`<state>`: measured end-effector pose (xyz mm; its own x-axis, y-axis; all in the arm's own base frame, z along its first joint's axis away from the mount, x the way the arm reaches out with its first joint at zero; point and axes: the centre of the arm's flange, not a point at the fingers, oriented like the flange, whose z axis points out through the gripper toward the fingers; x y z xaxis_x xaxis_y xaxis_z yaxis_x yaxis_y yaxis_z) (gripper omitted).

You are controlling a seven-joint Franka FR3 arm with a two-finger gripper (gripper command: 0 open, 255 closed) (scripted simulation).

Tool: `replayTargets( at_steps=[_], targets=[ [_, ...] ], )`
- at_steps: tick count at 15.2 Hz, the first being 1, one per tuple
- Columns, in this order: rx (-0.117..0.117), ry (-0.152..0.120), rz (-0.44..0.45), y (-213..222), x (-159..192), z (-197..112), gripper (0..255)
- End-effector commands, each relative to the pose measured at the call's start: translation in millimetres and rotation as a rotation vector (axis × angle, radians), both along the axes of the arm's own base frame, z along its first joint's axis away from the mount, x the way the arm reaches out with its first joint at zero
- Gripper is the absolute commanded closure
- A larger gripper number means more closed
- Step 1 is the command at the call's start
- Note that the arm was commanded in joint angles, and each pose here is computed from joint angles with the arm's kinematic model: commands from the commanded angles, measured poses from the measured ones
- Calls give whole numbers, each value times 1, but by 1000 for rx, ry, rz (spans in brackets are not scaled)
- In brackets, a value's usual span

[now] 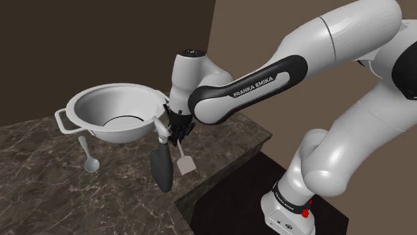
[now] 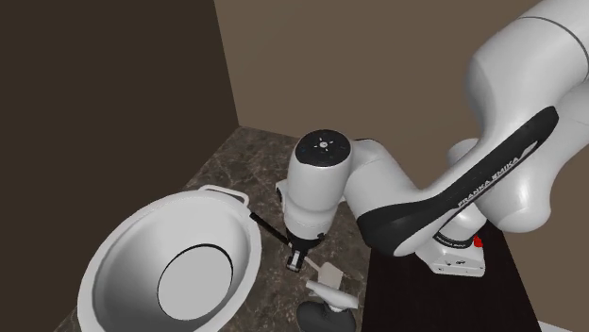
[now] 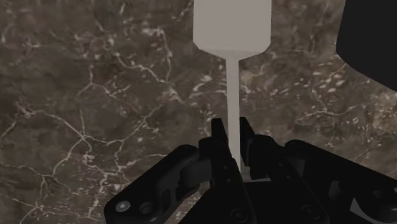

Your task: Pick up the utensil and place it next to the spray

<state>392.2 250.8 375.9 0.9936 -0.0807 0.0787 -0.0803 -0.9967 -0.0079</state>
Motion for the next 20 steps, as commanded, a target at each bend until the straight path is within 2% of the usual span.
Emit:
replayTargets(
  at_steps=[1, 3, 10, 11, 16, 20],
  targets=[
    [-6, 13, 5, 1, -3, -17, 255],
    [-6, 13, 5, 1, -3, -25, 255],
    [-6, 13, 5, 1, -3, -25, 255],
    [-6, 13, 5, 2, -3, -25, 0],
    [-6, 13, 5, 1, -3, -25, 0],
    [-6, 13, 5, 2, -7, 24, 0]
  ],
)
